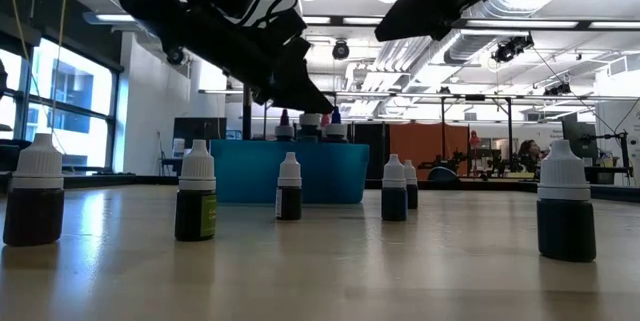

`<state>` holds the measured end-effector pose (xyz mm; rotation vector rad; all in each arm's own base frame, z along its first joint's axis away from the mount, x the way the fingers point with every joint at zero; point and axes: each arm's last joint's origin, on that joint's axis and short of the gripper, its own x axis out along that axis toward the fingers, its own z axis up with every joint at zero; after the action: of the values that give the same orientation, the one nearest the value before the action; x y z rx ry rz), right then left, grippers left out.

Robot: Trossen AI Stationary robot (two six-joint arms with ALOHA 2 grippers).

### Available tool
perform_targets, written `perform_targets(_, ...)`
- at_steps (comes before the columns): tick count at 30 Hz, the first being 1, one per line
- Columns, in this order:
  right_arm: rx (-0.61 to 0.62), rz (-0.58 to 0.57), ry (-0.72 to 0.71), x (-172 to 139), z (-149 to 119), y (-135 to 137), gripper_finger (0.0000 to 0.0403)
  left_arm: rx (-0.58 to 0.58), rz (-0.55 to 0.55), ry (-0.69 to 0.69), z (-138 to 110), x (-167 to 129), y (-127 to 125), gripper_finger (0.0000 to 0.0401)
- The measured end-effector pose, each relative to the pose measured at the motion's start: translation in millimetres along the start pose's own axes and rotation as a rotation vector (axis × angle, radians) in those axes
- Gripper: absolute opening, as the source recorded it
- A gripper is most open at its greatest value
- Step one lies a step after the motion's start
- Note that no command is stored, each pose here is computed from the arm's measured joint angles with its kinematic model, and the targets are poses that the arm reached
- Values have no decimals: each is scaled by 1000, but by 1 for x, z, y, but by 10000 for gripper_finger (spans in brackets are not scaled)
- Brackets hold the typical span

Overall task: Pick & Place food coloring
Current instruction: Put the large black food coloring bottle into the blue container, then put the small black food coloring bottle into the blue container

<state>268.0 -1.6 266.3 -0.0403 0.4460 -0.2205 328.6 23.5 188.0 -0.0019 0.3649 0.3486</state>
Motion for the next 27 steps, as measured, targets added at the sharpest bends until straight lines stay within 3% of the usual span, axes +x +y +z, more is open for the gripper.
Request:
perform_targets(7,-3,14,13,0,-1,0,73,7,0,2,0,0,0,117)
perform_targets(11,-22,56,31,4,-4,2,80,12,-43,-50,11,-9,-2,126)
perform_targets(15,-54,121,53,13,-8,6,86,28,-101,-174,40,-36,-8,126)
perform_targets(20,-61,209,114,27,-19,12,93,99,-157,-231,63,-80,-14,127)
perform_targets(27,-1,374,285,49,-46,23,95,105,-251,-49,59,-138,-10,127)
